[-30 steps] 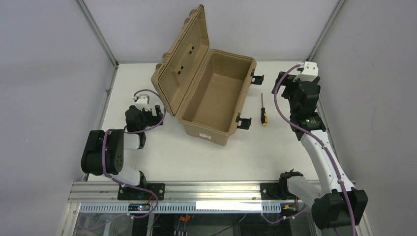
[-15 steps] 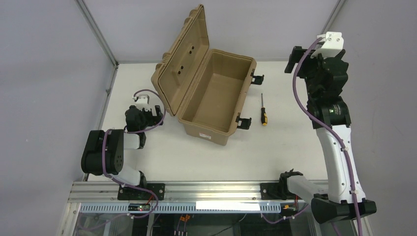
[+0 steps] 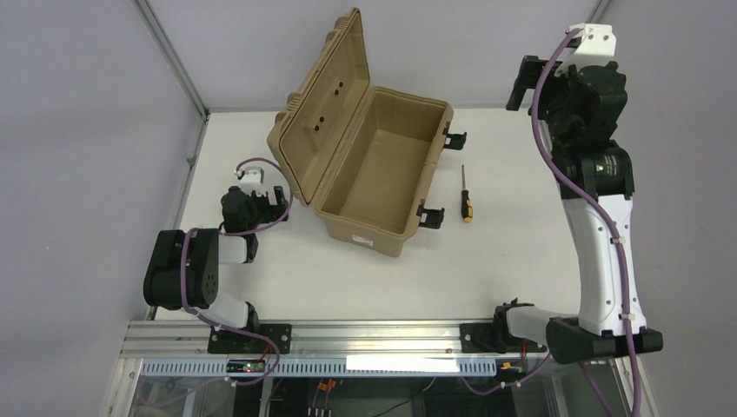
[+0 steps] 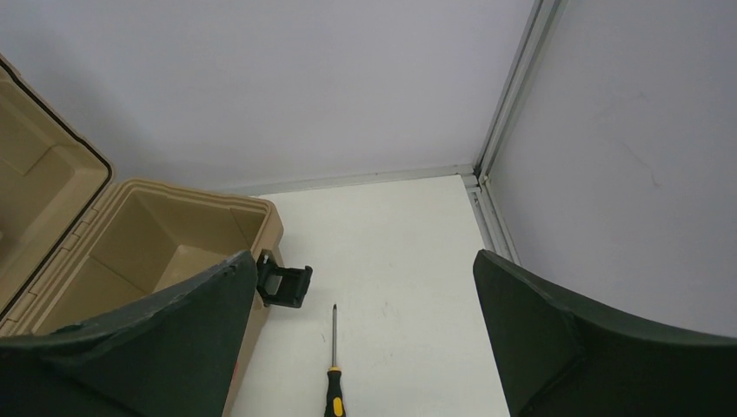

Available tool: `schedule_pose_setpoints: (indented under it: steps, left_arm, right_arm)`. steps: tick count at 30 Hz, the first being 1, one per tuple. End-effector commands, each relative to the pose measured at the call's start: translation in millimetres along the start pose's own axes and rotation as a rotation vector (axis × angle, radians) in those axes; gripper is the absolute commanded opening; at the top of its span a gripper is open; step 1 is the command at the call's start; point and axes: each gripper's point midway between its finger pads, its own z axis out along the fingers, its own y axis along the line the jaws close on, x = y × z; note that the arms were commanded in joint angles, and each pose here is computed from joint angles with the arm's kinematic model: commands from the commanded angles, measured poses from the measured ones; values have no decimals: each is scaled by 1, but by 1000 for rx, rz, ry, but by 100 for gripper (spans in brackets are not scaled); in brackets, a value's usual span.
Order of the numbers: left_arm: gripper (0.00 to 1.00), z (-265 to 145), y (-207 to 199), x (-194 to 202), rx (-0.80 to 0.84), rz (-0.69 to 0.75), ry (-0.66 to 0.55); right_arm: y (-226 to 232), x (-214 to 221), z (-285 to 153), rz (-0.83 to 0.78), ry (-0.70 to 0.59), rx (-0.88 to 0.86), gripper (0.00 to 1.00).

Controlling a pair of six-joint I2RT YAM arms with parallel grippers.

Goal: Put the screwdriver in the bin
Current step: Pick up the screwdriver from the center of the board.

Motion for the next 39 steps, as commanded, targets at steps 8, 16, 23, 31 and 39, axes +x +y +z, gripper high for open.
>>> schedule_pose_setpoints:
  steps: [8, 16, 23, 31, 39]
  left_arm:
    - [99, 0, -4, -14, 9, 3, -42]
    - [99, 0, -4, -14, 9, 2, -42]
    - [99, 0, -4, -14, 10, 3, -42]
    - [99, 0, -4, -14, 8, 3, -42]
    - [99, 0, -4, -14, 8, 2, -42]
  right_arm:
    - [7, 65, 42, -18, 275, 31, 99]
    - [30, 142, 73, 33, 460, -26, 99]
    - [47, 213, 87, 60, 621, -73, 99]
    - [52, 309, 86, 70, 806, -55, 99]
    - [53, 377, 78, 71, 933, -33, 97]
